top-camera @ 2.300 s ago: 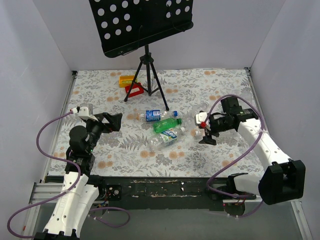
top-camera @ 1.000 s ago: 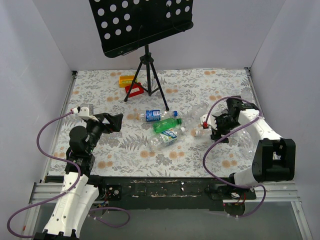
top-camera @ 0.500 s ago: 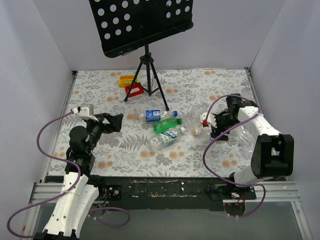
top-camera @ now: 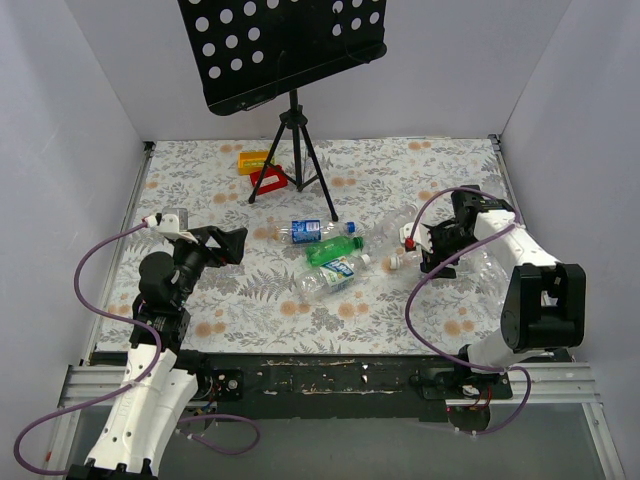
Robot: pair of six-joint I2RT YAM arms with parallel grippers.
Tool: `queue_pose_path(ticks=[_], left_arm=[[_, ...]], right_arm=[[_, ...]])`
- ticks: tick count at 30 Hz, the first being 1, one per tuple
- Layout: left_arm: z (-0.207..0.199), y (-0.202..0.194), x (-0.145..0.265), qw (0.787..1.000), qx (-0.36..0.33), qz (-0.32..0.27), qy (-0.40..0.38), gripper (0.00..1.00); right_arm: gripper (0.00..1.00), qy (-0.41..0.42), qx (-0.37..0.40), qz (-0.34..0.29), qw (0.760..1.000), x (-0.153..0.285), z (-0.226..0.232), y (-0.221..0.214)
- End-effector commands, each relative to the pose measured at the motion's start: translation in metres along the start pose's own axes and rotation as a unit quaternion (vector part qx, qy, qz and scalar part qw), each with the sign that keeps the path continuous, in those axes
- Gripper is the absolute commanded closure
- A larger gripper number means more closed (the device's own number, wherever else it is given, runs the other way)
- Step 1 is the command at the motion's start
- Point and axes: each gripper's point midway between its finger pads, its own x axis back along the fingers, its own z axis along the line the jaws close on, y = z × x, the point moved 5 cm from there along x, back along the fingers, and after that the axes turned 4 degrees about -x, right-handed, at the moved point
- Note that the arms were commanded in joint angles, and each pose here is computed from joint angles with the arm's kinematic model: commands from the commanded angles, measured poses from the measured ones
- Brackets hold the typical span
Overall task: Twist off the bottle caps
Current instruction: Pick up the plastic bottle at the center of the board.
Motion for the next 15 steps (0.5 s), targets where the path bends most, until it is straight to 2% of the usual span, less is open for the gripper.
queue_pose_path(ticks=[1,15], left_arm=[[-0.002,-0.001,0.001,1.000,-0.007,-0.003,-0.009,0.02],[-0.002,-0.002,0.000,1.000,-0.008,0.000,-0.009,0.02]], right_arm=[[0.20,0.005,-0.015,0.023,1.000,-0.001,-0.002,-0.009],[0.16,-0.010,-0.021,0.045,0.999,-0.004,-0.007,-0.023]])
